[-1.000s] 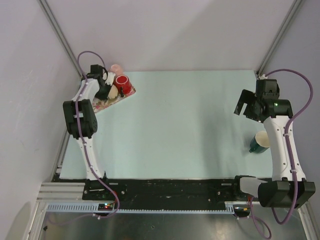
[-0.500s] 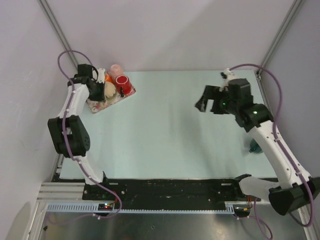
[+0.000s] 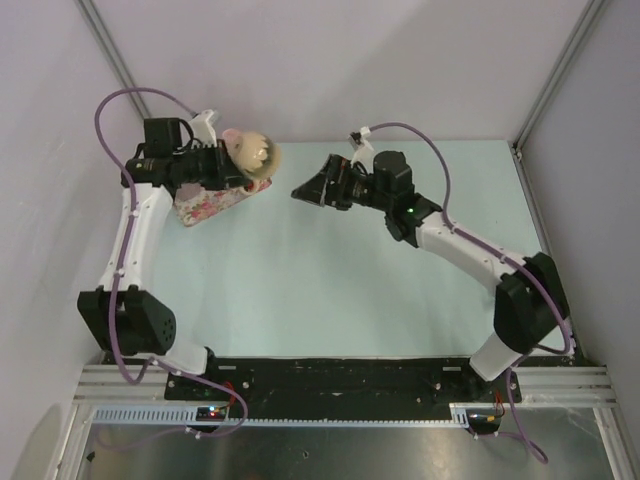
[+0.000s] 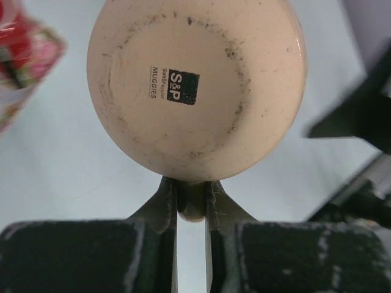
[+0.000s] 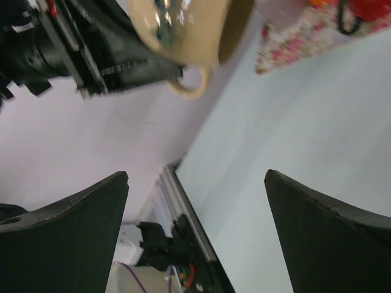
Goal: Turn the mug right side up
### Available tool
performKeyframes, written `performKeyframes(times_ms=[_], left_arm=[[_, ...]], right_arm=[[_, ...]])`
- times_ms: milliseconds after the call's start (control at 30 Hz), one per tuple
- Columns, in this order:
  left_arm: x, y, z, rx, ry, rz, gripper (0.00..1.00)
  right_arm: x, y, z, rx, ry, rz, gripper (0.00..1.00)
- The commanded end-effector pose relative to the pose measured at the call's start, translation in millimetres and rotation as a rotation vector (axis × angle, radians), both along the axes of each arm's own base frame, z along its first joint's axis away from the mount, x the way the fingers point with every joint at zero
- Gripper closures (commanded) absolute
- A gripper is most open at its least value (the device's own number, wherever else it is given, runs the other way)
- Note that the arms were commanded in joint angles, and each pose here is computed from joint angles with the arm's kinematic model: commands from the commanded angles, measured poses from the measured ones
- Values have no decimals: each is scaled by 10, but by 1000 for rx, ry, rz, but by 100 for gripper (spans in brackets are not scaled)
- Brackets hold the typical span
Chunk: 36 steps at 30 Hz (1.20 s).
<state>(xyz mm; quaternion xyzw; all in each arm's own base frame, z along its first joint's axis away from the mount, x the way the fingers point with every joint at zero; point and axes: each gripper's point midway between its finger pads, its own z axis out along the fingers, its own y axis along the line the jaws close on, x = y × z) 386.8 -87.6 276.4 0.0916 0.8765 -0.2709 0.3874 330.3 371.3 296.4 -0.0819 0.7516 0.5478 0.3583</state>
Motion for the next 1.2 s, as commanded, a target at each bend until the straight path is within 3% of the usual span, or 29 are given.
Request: performKeyframes(times_ms=[0, 233, 467, 767, 900, 967, 1033, 1167], left_arm=[[-417, -674, 868, -260, -126, -259, 100], [-692, -1071, 1012, -325, -103, -407, 100], [-798, -1238, 924, -345, -64, -480, 100], [-755, -1252, 924, -330, -74, -469, 100], [-746, -1266, 959, -332, -79, -473, 100], [-757, -1295, 936, -332, -72, -480, 100], [-773, -1332, 898, -329, -62, -489, 100], [-789, -1385, 829, -321, -53, -506, 100]], right_arm=[[-42, 300, 914, 314, -147, 129, 1], [-71, 314, 1124, 394, -195, 186, 1], [-15, 147, 1234, 332, -291, 122, 15], [102, -136, 1101, 149, -330, 12, 7], [65, -156, 1165, 158, -352, 21, 7], [8, -106, 1246, 213, -338, 55, 12], [-61, -38, 1336, 279, -329, 101, 24], [-114, 4, 1474, 372, -321, 158, 85]])
